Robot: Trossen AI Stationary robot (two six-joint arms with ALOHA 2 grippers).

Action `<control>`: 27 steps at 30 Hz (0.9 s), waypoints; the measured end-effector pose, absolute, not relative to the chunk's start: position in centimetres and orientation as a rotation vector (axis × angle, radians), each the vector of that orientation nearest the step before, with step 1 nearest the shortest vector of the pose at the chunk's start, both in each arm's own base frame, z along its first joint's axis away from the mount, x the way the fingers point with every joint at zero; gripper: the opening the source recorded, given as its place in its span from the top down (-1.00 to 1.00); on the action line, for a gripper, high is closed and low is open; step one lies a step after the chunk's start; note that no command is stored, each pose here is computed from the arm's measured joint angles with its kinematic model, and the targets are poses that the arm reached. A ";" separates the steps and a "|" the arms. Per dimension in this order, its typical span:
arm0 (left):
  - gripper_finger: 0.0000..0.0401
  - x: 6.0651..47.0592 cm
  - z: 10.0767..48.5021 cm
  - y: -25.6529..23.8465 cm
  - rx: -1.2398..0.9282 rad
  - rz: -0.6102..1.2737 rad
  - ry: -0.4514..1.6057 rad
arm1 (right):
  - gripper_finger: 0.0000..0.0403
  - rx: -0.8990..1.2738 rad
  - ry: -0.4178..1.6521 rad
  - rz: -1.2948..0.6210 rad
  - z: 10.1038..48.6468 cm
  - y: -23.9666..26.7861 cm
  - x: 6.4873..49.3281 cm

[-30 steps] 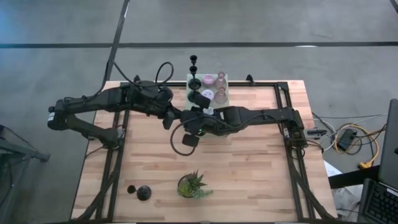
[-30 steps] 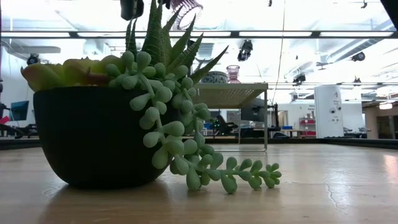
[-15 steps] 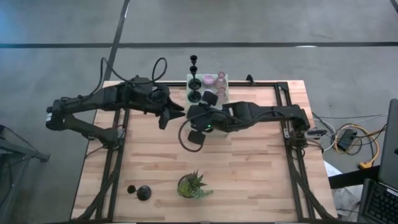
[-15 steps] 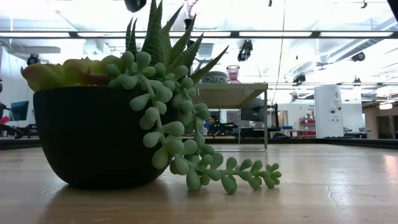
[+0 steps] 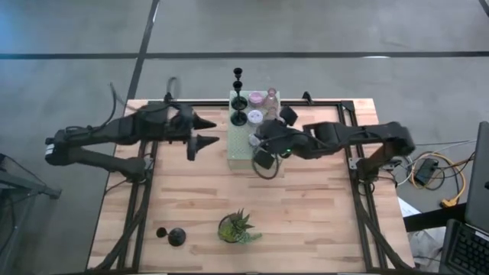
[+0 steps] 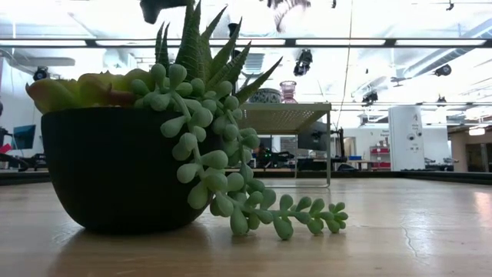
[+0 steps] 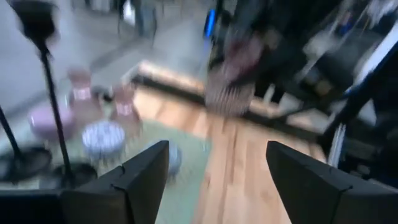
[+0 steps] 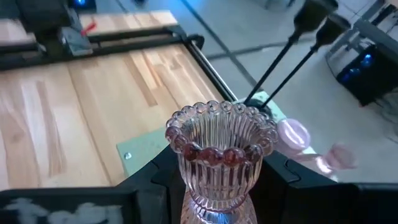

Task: Pick & Place candle stick holders
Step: Put the pink glass candle holder on the shelf aligned with the other pink glass candle holders

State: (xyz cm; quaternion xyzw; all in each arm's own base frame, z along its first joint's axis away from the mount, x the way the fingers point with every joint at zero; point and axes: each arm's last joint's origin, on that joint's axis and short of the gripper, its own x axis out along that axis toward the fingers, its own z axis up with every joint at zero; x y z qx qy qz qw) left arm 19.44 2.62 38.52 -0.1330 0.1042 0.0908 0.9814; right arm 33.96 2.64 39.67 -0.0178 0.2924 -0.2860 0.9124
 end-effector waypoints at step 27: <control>-0.34 16.0 30.2 2.9 -0.008 0.398 -0.053 | 0.40 0.027 0.072 -0.595 23.6 -3.2 24.3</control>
